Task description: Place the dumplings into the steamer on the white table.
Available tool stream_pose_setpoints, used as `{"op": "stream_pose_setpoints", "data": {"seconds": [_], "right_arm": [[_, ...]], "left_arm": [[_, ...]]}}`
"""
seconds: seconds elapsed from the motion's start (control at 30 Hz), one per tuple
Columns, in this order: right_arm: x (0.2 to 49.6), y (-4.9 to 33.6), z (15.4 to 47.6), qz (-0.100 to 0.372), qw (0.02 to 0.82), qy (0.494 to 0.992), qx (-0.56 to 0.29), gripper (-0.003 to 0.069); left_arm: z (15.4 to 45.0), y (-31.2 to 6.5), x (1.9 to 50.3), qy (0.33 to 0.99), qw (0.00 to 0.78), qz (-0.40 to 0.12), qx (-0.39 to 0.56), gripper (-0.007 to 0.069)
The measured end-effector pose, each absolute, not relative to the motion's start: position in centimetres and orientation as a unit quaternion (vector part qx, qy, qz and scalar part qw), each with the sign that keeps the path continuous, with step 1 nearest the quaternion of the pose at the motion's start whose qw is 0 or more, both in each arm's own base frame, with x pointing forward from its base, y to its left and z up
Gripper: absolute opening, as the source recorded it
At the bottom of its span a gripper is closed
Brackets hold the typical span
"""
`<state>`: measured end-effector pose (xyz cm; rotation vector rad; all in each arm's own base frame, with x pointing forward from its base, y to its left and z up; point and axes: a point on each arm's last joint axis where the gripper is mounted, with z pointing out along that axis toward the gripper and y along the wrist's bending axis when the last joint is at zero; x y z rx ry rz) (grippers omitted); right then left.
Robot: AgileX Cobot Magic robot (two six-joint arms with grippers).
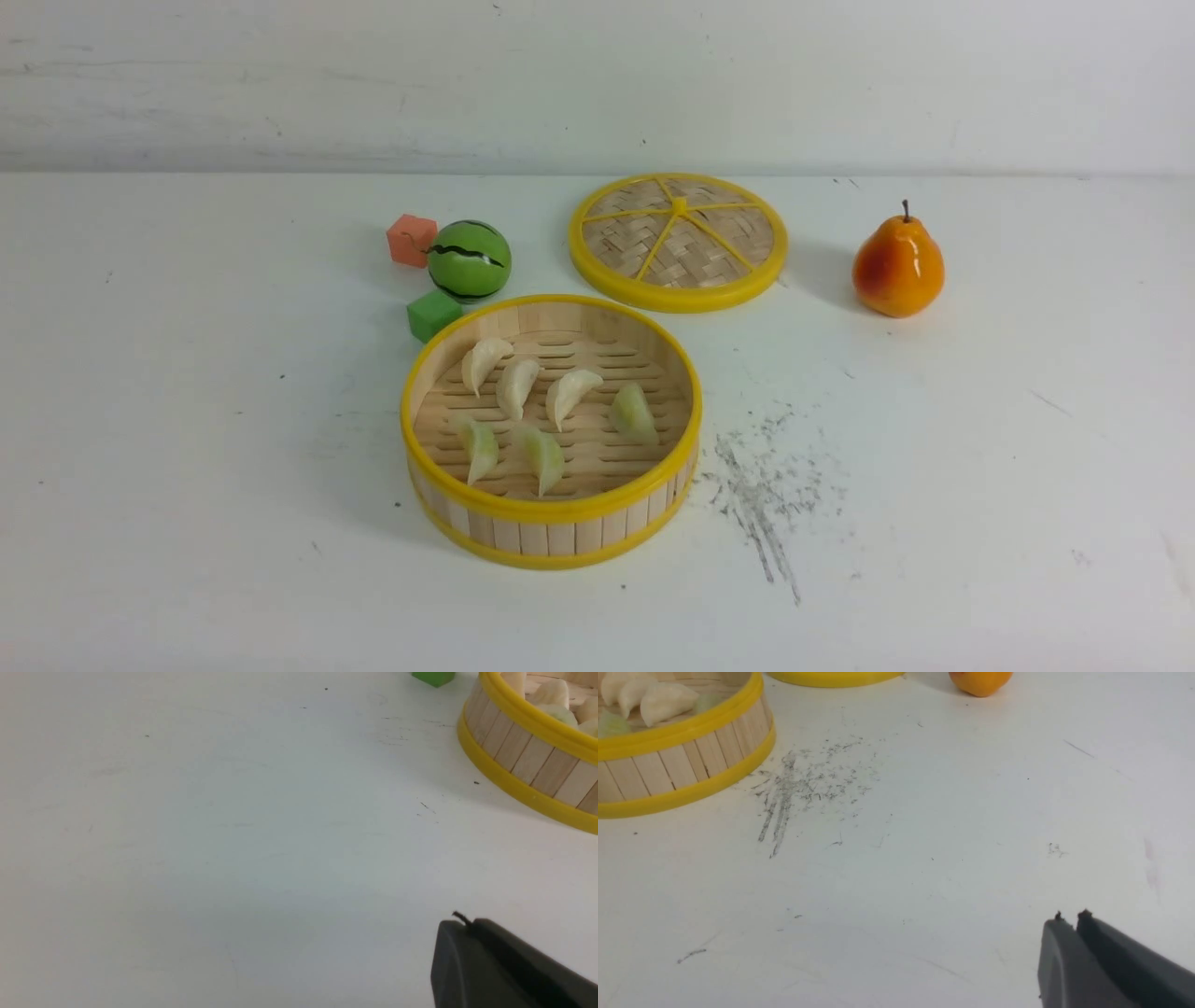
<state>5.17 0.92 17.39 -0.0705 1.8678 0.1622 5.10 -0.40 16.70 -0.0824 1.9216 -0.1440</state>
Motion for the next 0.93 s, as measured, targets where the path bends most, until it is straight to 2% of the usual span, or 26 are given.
{"op": "stream_pose_setpoints", "data": {"seconds": [0.93], "right_arm": [[5.17,0.92,17.39,0.070,0.591,0.803,-0.030,0.0041]], "left_arm": [[16.70,-0.40,5.10,0.819,0.570,-0.061,-0.035,0.0006]]}}
